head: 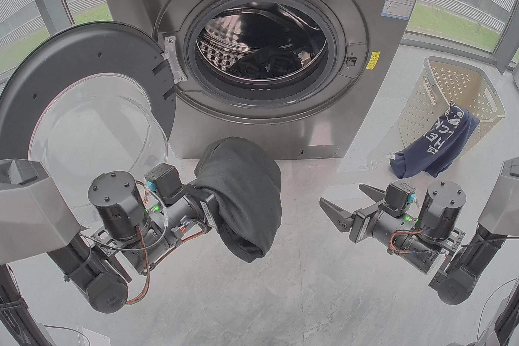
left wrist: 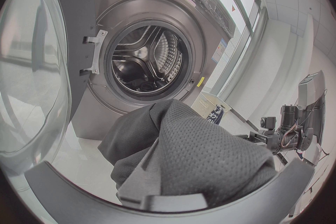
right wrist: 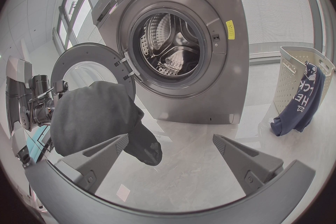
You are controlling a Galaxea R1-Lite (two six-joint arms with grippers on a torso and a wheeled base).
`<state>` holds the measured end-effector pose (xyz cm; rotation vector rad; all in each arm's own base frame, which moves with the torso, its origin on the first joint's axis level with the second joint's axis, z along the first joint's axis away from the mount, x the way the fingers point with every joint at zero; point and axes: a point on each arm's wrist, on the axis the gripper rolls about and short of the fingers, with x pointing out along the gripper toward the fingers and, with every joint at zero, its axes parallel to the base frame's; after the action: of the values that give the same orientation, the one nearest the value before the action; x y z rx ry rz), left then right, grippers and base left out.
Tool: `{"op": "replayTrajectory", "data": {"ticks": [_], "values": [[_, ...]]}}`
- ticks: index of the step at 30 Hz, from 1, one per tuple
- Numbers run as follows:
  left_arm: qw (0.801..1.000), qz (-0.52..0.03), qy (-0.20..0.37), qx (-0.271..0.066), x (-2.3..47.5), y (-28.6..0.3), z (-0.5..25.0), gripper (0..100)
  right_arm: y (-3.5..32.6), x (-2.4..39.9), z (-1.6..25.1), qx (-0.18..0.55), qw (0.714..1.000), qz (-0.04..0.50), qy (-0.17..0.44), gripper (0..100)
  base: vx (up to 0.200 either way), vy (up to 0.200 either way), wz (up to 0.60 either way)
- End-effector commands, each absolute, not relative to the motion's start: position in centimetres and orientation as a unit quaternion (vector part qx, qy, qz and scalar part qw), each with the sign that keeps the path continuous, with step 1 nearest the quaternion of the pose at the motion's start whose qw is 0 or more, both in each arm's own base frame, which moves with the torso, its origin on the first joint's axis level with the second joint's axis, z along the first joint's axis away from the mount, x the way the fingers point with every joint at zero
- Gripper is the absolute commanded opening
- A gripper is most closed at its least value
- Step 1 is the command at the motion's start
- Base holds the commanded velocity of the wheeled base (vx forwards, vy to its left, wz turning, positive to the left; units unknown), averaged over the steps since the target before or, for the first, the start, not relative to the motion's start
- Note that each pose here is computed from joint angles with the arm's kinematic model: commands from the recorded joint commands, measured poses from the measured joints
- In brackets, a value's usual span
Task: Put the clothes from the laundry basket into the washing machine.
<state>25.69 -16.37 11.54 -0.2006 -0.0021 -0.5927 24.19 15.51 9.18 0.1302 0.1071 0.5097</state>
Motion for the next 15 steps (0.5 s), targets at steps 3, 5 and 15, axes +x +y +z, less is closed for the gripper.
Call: {"op": "replayTrajectory", "data": {"ticks": [3, 5, 15], "values": [[0.952, -0.292, -0.007, -0.089, 25.46, -16.29, 11.77, 0, 15.48, 24.28, 9.13, 0.069, 0.964, 0.25, 0.054, 100, 0.0, 0.0, 0.0], [0.953, -0.292, -0.008, -0.084, 25.41, -16.31, 11.74, 0, 15.51, 24.25, 9.06, 0.07, 0.964, 0.25, 0.056, 100, 0.0, 0.0, 0.0], [0.953, -0.29, -0.008, -0.084, 25.58, -16.21, 11.7, 0, 15.51, 24.41, 8.62, 0.068, 0.964, 0.249, 0.064, 100, 0.0, 0.0, 0.0]]}}
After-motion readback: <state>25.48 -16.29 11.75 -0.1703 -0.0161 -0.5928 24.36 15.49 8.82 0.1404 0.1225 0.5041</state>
